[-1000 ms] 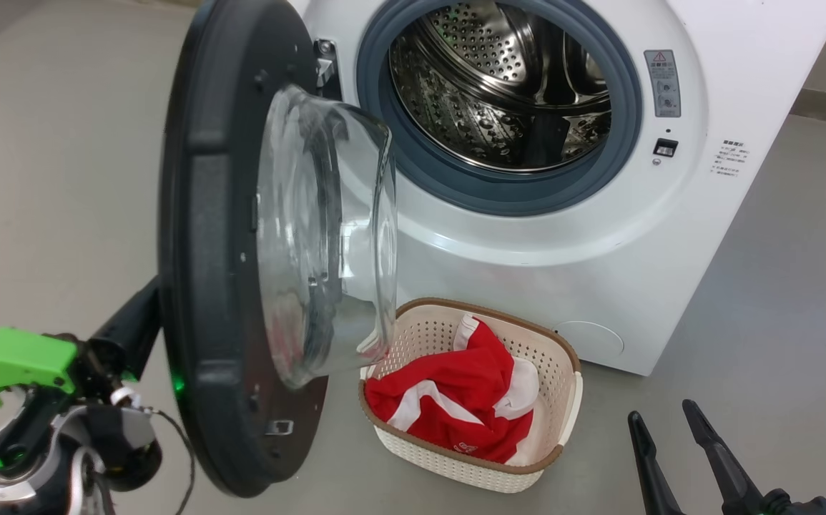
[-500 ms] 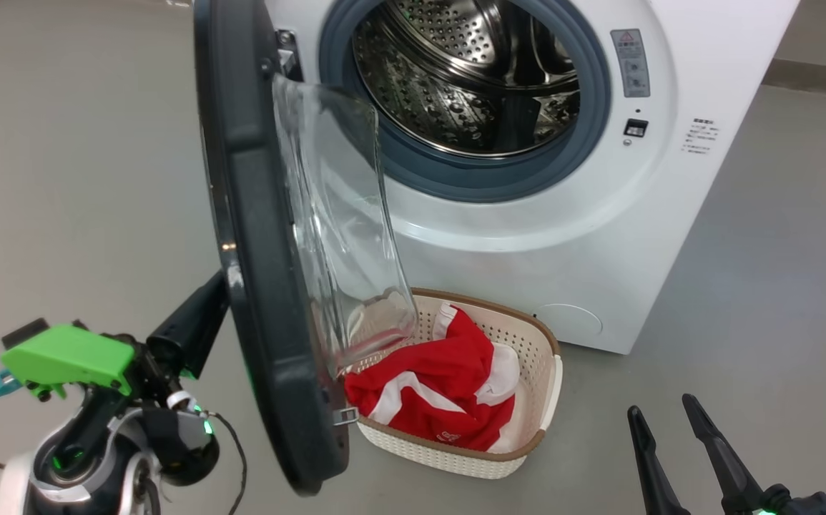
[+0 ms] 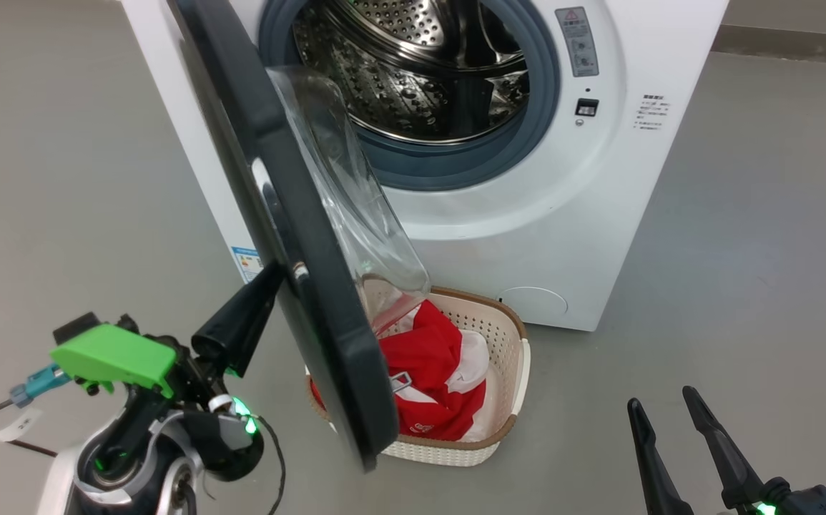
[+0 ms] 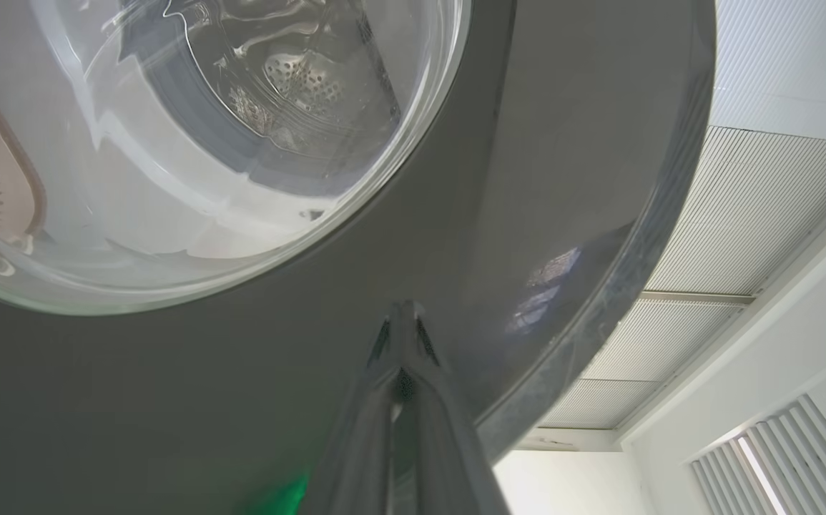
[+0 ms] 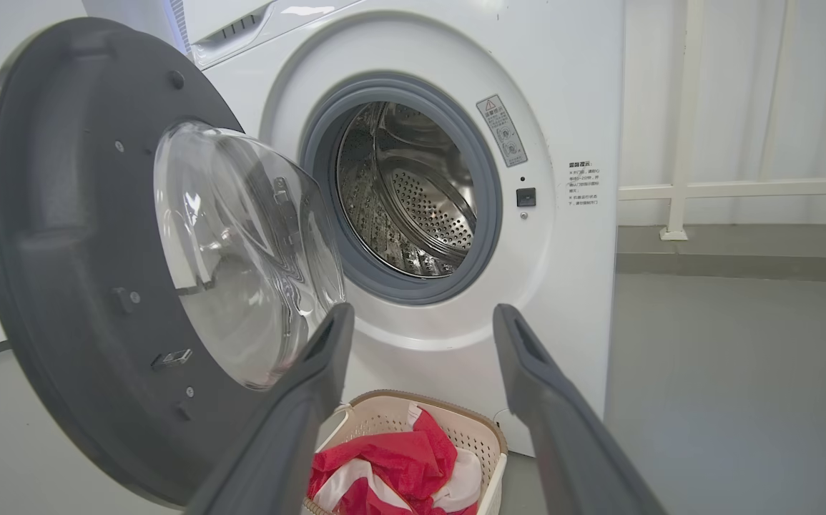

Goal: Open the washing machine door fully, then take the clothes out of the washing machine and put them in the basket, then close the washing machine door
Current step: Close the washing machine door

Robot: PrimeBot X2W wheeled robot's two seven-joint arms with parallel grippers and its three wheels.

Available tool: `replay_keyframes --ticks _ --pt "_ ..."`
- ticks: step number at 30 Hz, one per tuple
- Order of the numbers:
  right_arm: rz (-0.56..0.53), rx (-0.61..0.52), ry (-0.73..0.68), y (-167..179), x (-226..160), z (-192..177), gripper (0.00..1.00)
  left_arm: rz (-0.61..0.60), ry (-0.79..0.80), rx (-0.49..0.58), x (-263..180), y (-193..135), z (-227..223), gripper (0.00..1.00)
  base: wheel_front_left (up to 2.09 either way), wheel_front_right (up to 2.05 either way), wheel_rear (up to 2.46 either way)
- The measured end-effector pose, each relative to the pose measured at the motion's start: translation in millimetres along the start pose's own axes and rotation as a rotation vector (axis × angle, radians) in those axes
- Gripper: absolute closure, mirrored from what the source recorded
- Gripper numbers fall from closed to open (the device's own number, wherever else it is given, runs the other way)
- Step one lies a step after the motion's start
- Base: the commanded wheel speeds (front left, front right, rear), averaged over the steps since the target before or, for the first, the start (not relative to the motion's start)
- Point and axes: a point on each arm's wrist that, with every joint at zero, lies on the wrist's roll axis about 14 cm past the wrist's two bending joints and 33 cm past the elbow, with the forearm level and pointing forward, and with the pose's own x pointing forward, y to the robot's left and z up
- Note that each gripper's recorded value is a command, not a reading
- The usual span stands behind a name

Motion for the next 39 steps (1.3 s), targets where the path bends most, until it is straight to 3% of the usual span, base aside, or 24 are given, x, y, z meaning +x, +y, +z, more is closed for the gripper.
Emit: replay_keyframes --ticks 23,39 --pt "-0.097 -0.033 0.003 -26.9 -15.1 2.1 0.00 -0.071 0.163 0.002 47.9 -9.0 -52.1 1.00 0.00 0.00 0.00" --pt "-0.181 -0.062 0.006 -52.0 -22.1 3.3 0.00 -0.052 0.191 -0.007 98.8 8.6 -60.4 1.00 0.00 0.00 0.00"
